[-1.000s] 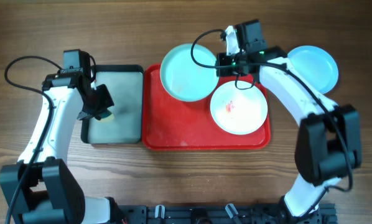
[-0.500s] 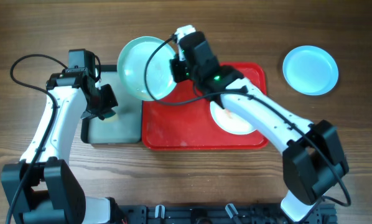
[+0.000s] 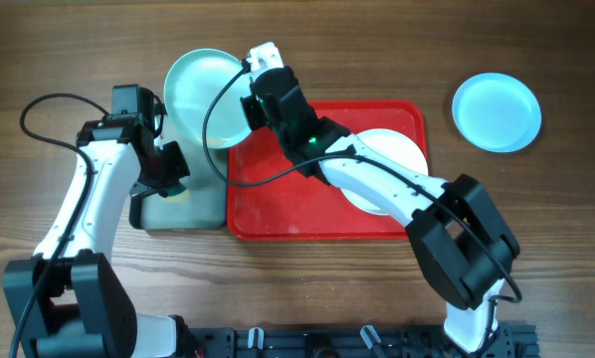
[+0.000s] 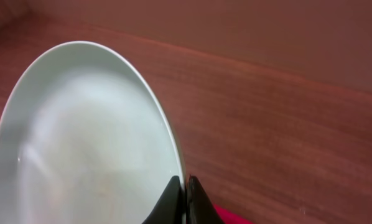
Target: Clean dirty plates on tray and stack at the side
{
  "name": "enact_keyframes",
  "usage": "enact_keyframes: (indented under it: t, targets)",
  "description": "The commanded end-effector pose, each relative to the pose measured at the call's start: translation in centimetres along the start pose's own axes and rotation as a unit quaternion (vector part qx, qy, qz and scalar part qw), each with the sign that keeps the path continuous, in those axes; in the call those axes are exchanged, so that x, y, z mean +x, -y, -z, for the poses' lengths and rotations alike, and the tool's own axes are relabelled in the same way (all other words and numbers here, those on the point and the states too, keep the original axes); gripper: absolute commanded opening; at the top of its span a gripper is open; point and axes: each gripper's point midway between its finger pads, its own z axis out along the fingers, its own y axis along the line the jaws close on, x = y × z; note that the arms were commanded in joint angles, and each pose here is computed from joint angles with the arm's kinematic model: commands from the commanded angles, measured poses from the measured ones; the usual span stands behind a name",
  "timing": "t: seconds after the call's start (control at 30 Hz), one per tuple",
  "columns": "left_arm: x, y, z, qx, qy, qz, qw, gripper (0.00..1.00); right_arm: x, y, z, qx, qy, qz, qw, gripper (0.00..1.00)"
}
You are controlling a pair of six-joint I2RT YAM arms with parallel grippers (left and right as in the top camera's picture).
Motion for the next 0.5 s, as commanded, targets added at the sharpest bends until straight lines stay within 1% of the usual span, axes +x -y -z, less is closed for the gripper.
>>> enact_keyframes:
  t: [0.0, 0.1, 0.2, 0.23, 0.37, 0.47]
  targets:
    - [0.3, 0.2, 0.0, 0.006, -0.003, -0.004, 1.0, 0.04, -1.4, -0.2, 0.0, 0.034, 0.037, 0.066, 0.997, 0.04]
    - [0.3, 0.3, 0.0, 0.006, -0.003, -0.003, 1.0, 0.04, -3.1, -1.1, 0.6, 0.055, 0.073, 0.153, 0.984, 0.04]
    - [0.2, 0.2, 0.0, 0.006, -0.002, -0.002, 1.0, 0.04, -4.3, -3.7, 1.3, 0.049, 0.102, 0.246, 0.963, 0.04]
    - [0.2, 0.2, 0.0, 0.006, -0.002, -0.002, 1.0, 0.04, -4.9, -4.2, 1.8, 0.065, 0.115, 0.266, 0.955, 0.04]
    - [0.2, 0.3, 0.0, 0.006, -0.002, -0.003, 1.0, 0.04, -6.7, -5.8, 3.7, 0.123, 0.147, 0.315, 0.93, 0.04]
    - [0.1, 0.3, 0.0, 0.007, 0.001, -0.003, 1.0, 0.04, -7.1, -6.6, 4.3, 0.128, 0.157, 0.323, 0.925, 0.04]
